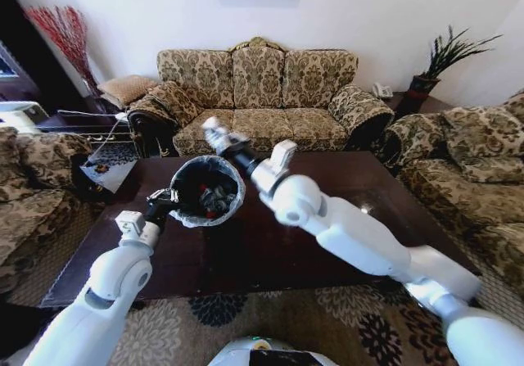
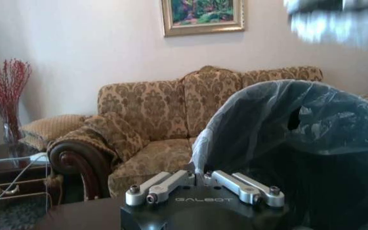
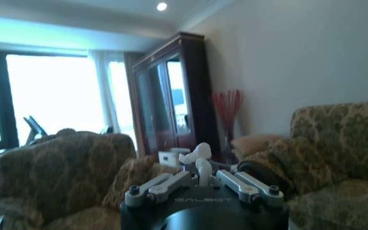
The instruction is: Move to the front of the table and place the trash on the table into the trash bin.
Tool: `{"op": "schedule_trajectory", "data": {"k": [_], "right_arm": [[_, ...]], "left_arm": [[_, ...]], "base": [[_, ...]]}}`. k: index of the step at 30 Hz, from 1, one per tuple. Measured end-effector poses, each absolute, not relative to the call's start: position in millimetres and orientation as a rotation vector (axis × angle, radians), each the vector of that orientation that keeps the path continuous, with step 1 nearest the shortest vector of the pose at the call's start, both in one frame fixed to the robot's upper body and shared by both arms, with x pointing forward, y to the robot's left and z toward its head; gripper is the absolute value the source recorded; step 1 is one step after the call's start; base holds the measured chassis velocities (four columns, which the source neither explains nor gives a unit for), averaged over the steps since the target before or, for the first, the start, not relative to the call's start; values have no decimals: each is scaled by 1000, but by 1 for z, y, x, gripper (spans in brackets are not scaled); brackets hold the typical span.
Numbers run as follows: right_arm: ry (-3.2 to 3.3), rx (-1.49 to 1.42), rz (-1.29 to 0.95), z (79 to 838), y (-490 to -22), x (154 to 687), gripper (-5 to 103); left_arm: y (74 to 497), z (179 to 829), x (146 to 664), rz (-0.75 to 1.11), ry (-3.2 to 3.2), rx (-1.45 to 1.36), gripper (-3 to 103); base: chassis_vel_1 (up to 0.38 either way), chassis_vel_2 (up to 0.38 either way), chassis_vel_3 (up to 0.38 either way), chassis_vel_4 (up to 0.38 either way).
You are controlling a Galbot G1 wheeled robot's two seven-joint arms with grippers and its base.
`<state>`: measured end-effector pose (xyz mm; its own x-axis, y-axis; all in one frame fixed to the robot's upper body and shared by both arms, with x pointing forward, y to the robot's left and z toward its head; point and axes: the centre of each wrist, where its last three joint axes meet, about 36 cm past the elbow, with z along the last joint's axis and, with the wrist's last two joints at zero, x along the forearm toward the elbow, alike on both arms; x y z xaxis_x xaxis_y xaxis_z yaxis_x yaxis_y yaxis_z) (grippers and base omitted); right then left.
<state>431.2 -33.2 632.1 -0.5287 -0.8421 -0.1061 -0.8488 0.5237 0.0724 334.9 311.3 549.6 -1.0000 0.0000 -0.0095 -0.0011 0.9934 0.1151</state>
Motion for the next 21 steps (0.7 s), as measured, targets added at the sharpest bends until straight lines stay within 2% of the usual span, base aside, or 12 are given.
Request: {"op": "schedule_trajectory", "data": {"k": [3, 4, 6, 9, 10, 12, 15, 16, 18, 20, 21], "right_arm": [[2723, -1568, 20, 621, -35, 435, -2], [2738, -1572, -22, 619, -36, 435, 8], [2742, -1567, -29, 619, -36, 435, 18], [2745, -1563, -33, 619, -35, 434, 24], [2745, -1561, -37, 618, -35, 434, 34], [2746, -1557, -39, 617, -35, 434, 34], [2747, -1542, -43, 615, -35, 436, 51], [2747, -1542, -43, 615, -35, 436, 51], [2745, -1538, -43, 615, -34, 437, 61], [2744, -1536, -44, 615, -34, 437, 61], [2742, -1534, -43, 616, -33, 438, 67]], "left_arm": [[311, 551, 334, 186, 3126, 2, 1], [311, 552, 333, 189, 3125, 4, 1], [311, 552, 334, 189, 3124, 4, 1], [310, 552, 334, 187, 3124, 4, 1], [310, 552, 334, 185, 3125, 4, 1], [310, 552, 334, 184, 3125, 4, 1], [311, 552, 333, 185, 3124, 1, 1], [311, 552, 333, 185, 3124, 1, 1], [311, 553, 333, 185, 3124, 1, 1], [311, 553, 333, 185, 3123, 0, 1], [311, 553, 333, 185, 3123, 1, 1]], "base": [[0, 0, 0, 0], [0, 0, 0, 0], [0, 0, 0, 0], [0, 0, 0, 0], [0, 0, 0, 0], [0, 0, 0, 0], [0, 0, 0, 0], [0, 0, 0, 0], [0, 0, 0, 0], [0, 0, 0, 0], [0, 0, 0, 0]]}}
